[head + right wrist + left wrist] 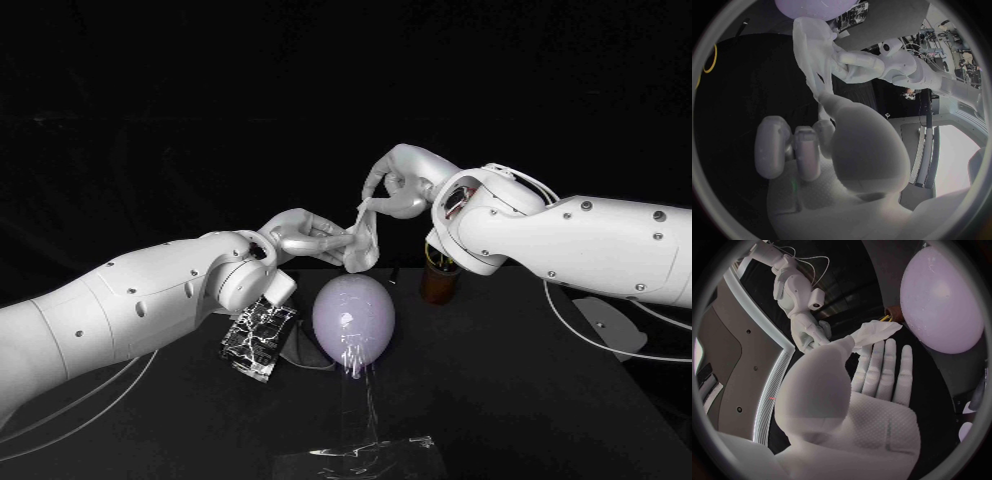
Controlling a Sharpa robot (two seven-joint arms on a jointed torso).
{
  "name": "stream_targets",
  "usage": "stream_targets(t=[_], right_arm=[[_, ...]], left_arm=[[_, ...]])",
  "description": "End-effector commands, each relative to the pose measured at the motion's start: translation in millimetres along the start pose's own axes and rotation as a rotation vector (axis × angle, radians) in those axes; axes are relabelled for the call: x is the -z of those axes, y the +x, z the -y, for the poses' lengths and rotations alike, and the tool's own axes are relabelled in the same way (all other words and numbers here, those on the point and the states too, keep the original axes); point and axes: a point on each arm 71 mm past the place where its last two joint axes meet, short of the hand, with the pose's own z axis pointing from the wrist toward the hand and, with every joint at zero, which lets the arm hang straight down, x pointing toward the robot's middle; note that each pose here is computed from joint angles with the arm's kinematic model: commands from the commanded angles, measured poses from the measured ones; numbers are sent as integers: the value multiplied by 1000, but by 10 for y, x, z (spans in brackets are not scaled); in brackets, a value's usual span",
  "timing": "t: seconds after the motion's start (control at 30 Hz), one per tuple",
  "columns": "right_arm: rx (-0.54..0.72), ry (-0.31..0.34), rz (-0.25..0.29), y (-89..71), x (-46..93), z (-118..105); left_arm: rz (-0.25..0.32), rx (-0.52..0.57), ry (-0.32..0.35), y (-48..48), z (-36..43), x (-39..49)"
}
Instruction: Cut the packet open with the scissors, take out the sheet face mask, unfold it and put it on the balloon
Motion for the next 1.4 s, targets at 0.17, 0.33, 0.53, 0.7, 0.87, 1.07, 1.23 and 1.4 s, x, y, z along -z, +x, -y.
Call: stream_targets(t=[0.17, 0.33, 0.53, 0.7, 0.87, 1.07, 1.23, 1.4], right_arm=[[6, -16, 8, -9, 5, -18], [5, -17, 7, -8, 9, -23], [6, -17, 6, -7, 10, -22], [7, -15, 4, -8, 8, -16], [10, -10, 1, -10, 3, -2], [15, 3, 0, -23, -3, 41], [18, 15, 3, -42, 0, 88], [20, 26, 5, -63, 16, 131]], left_arm=[[-9, -8, -6, 11, 6, -5], [-8, -12, -9, 15, 5, -9], [-6, -13, -6, 18, 9, -11], [-1, -14, 1, 15, 15, -12], [8, -12, 10, 5, 19, -11], [14, 5, 13, -17, 12, 0], [19, 30, 11, -39, -3, 15], [23, 61, 6, -63, -24, 31]])
